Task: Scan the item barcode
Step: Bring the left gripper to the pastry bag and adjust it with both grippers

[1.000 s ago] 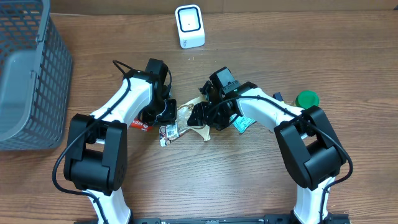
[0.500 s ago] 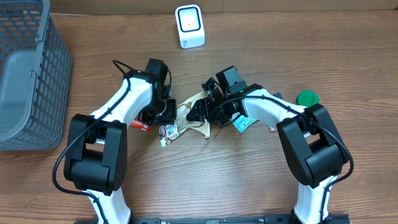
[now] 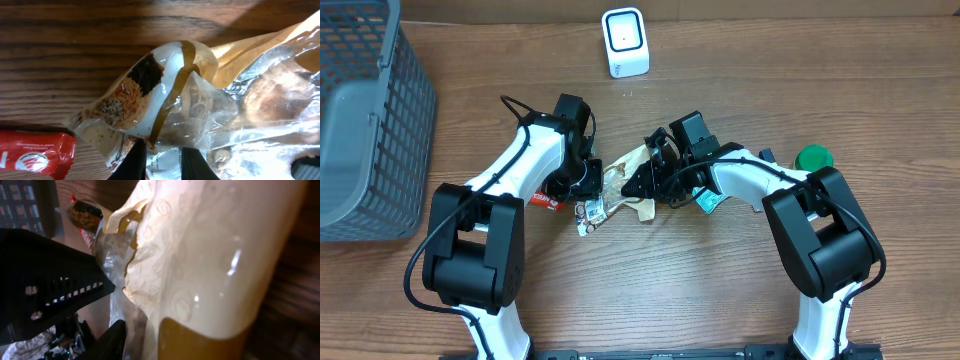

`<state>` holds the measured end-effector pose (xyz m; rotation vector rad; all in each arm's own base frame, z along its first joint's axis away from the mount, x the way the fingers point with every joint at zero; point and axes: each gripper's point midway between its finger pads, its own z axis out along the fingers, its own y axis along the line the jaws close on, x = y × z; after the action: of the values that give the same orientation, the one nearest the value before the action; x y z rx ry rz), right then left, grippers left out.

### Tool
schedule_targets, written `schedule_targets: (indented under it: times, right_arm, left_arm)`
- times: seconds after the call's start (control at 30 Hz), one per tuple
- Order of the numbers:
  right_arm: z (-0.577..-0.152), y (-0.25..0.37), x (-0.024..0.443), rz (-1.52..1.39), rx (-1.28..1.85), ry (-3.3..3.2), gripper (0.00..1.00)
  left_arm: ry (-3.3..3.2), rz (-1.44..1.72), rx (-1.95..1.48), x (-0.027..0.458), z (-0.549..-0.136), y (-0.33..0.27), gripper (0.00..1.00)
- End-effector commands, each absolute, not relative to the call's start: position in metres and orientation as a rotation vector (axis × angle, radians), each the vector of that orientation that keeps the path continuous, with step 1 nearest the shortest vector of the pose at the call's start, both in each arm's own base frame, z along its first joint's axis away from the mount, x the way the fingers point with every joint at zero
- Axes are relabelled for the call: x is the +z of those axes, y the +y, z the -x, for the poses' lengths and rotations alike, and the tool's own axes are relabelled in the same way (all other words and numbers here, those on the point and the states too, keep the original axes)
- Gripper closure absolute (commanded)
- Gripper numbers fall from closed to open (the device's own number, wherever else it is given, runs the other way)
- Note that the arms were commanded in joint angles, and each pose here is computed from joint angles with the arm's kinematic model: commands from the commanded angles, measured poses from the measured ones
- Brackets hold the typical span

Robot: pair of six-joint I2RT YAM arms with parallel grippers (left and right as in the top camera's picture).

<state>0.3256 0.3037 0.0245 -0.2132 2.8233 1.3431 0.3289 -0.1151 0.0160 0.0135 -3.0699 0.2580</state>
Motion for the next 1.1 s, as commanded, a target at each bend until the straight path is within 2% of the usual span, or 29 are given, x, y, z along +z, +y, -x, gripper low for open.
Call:
schedule_targets:
  times: [0.0,0.13,0.33,0.5,0.67,0.73,0.9,1.07]
  right_arm:
    - [-0.315,0.311,0.028,0.252,1.462,2.816,0.62]
    - [-0.310,0.314,0.033,0.303,1.519,2.793,0.68]
    - [-0.310,0.314,0.034,0.307,1.530,2.790,0.69]
    - [-0.314,0.311,0.029,0.290,1.468,2.801,0.73]
    - [-0.315,0.311,0.027,0.286,1.451,2.804,0.73]
    - [-0.316,0.310,0.026,0.283,1.440,2.805,0.73]
    - [-0.316,0.310,0.026,0.283,1.440,2.805,0.73]
    - [-0.315,0.309,0.026,0.278,1.439,2.813,0.75]
  left_arm:
    - [-3.075,-0.024,0.141,0.007,-0.325,-0.104,0.88]
    - [-3.079,-0.023,0.135,0.007,-0.326,-0.103,0.89]
    - [-3.081,-0.020,0.130,0.007,-0.326,-0.103,0.85]
    - [-3.084,-0.019,0.122,0.007,-0.326,-0.102,0.88]
    - [-3.091,-0.009,0.093,0.008,-0.328,-0.099,0.84]
    - [-3.115,-0.031,0.069,0.026,-0.342,-0.093,0.81]
    - [-3.181,-0.087,-0.069,0.070,-0.370,-0.069,0.82]
    - [-3.290,-0.221,-0.055,0.116,-0.406,-0.043,0.79]
